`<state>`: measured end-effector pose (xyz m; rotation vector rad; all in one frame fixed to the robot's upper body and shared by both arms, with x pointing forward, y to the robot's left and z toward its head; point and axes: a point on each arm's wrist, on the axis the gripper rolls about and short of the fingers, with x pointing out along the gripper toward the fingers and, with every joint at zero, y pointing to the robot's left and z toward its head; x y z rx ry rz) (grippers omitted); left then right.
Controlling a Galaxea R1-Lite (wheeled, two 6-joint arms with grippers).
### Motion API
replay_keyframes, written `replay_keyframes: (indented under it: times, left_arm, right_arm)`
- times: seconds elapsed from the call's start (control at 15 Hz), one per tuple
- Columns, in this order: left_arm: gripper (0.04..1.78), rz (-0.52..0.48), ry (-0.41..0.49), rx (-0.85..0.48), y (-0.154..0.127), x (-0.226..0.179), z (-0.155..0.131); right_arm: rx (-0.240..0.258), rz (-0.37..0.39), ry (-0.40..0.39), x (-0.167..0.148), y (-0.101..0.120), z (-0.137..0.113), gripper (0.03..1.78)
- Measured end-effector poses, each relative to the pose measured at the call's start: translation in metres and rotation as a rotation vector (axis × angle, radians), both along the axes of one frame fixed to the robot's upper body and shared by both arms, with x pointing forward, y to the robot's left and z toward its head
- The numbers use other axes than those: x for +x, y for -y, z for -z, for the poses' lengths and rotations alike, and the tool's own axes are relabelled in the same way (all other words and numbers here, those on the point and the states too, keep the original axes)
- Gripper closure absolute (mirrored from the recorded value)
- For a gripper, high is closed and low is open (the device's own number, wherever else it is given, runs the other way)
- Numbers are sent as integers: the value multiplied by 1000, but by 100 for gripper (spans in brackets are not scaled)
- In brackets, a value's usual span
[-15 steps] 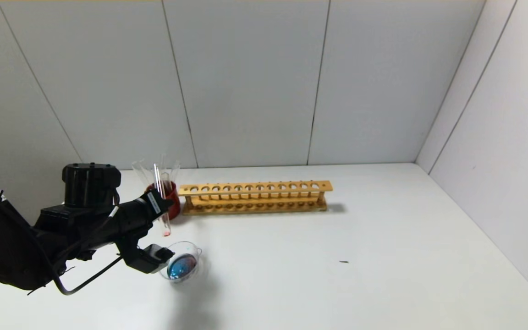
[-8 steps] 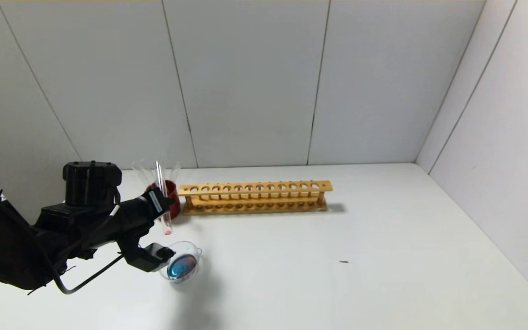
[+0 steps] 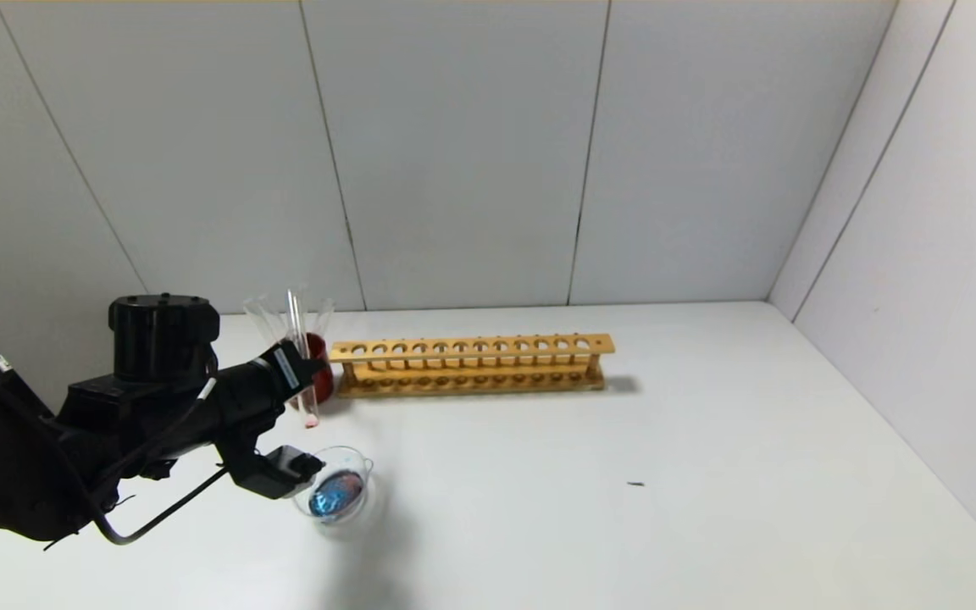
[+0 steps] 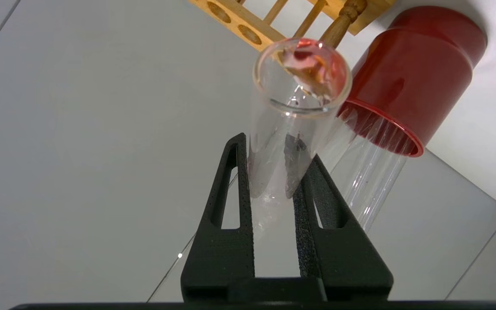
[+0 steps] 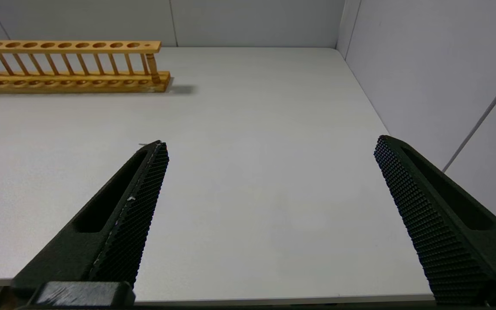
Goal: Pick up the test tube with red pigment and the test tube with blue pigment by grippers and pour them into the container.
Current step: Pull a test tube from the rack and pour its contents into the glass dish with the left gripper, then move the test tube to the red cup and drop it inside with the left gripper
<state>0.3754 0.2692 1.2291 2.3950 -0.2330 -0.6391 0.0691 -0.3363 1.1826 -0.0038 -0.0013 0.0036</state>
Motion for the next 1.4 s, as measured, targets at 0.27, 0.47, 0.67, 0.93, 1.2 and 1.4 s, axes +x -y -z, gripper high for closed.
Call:
replay_keyframes:
  times: [0.27,0.47,0.67,0.93,1.2,1.4]
  left_arm:
    - [150,-4,20,-30,0,-1,-8]
    - [150,-59,8,-187,2,-5,-19]
    - [150,-142,26,-340,1,-12,-37]
    - [150,-214,27,-565,-1,-24,-56]
    - [150,-381,65,-890,-6,-38,-81]
    - [150,-553,136,-1255,-8,-48,-106]
  right_arm:
    - [0,0,0,0,0,0,6]
    - [0,0,0,0,0,0,6]
    - [0,0,0,0,0,0,6]
    - [0,0,0,0,0,0,6]
    - [0,0,0,0,0,0,6]
    - [0,0,0,0,0,0,6]
